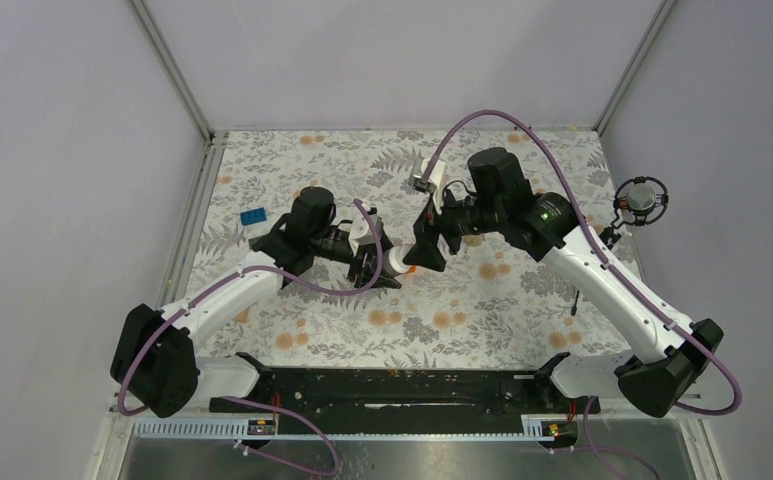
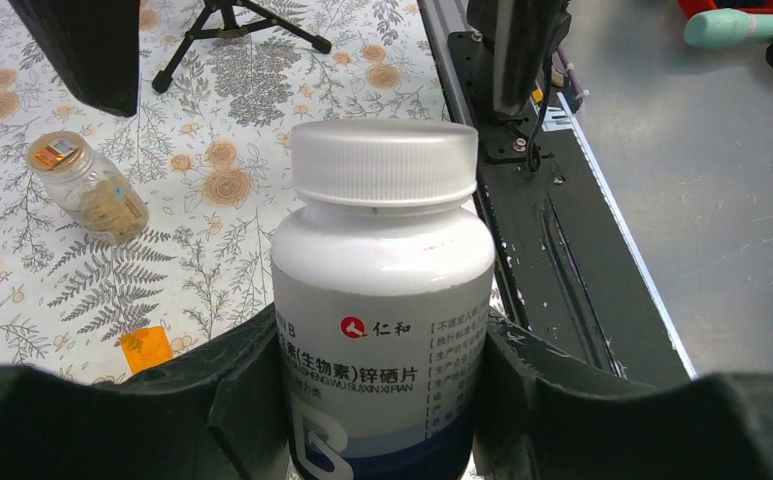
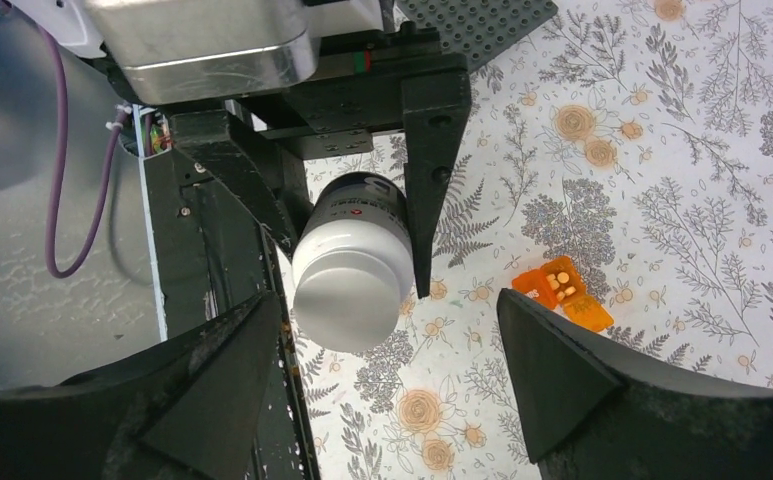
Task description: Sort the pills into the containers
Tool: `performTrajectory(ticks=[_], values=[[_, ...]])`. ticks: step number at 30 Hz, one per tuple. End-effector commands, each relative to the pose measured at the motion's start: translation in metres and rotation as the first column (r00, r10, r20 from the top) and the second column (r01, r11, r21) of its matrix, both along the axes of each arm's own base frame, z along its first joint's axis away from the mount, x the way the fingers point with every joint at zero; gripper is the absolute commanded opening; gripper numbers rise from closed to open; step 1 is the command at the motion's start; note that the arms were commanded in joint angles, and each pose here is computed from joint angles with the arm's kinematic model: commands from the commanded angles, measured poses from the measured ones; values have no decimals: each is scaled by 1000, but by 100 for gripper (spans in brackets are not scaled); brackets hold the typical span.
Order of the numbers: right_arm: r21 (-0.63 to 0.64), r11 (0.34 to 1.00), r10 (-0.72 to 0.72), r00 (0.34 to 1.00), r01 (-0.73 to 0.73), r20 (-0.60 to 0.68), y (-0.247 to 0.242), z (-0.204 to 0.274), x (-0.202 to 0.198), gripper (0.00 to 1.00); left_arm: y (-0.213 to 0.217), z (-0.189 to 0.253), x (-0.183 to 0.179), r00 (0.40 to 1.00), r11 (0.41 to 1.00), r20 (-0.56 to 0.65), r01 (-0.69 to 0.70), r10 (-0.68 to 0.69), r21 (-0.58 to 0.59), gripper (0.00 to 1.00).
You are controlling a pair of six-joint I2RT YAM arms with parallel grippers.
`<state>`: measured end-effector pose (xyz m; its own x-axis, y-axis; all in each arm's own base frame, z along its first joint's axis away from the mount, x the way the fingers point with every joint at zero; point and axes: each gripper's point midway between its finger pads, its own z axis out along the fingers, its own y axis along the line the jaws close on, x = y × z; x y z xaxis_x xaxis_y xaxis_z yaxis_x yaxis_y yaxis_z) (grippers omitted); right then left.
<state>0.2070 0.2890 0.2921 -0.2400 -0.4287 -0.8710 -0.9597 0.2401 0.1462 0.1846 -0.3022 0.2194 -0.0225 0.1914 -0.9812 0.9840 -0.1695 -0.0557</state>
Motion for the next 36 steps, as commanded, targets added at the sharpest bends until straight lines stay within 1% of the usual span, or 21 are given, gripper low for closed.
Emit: performTrajectory(ticks=[1,3,5,9,14,15,17,19,20,23,26,27,28,30,31,33,34,36], values=[[17,999,-34,999,33,26,7,9,10,84,-5,28,6,995,998,96,16,-10,-59,0],[16,999,-32,999,32,12,9,8,10,81,-5,28,6,995,998,97,16,-10,-59,0],[11,999,-30,1000,30,2,10,4,10,80,-5,28,7,995,998,102,13,-7,-61,0],[9,1000,-9,1000,9,-13,12,-1,5,84,-6,29,8,995,998,103,9,-2,-62,0],[17,1000,7,1000,-6,-26,13,-1,1,85,-6,28,11,994,998,105,-6,12,-57,0],[17,1000,7,1000,-6,-28,13,-1,1,84,-6,29,11,994,998,107,-8,14,-57,0],[14,1000,6,999,-5,-35,13,-3,1,79,-5,27,11,994,998,105,-14,20,-54,0],[8,1000,-4,999,5,-44,13,-4,3,69,-6,31,13,991,998,128,-13,22,-69,0],[4,1000,-13,999,13,-51,14,-5,4,67,-6,32,13,991,997,134,-14,24,-73,0],[-11,1000,-30,997,29,-67,15,-12,7,65,-6,33,15,989,996,146,-28,39,-83,0],[-19,999,-44,996,43,-78,16,-17,9,68,-6,35,19,985,995,160,-48,62,-92,0],[-19,998,-59,995,57,-76,15,-17,12,68,-6,35,19,984,994,164,-53,68,-96,0],[-15,997,-79,994,78,-73,15,-17,15,64,-6,35,21,983,993,166,-59,75,-97,0],[-6,993,-117,990,117,-75,16,-16,20,50,-6,37,22,980,992,179,-70,88,-107,0],[3,990,-137,987,138,-81,17,-13,22,40,-5,37,23,979,991,182,-78,97,-109,0],[30,982,-182,978,186,-97,19,-7,28,27,-5,36,26,975,989,188,-100,119,-107,0],[46,978,-197,974,203,-108,21,-4,30,25,-4,34,28,973,988,190,-110,129,-106,0],[83,969,-219,964,232,-148,25,3,29,24,-3,32,30,970,986,193,-131,149,-104,0]])
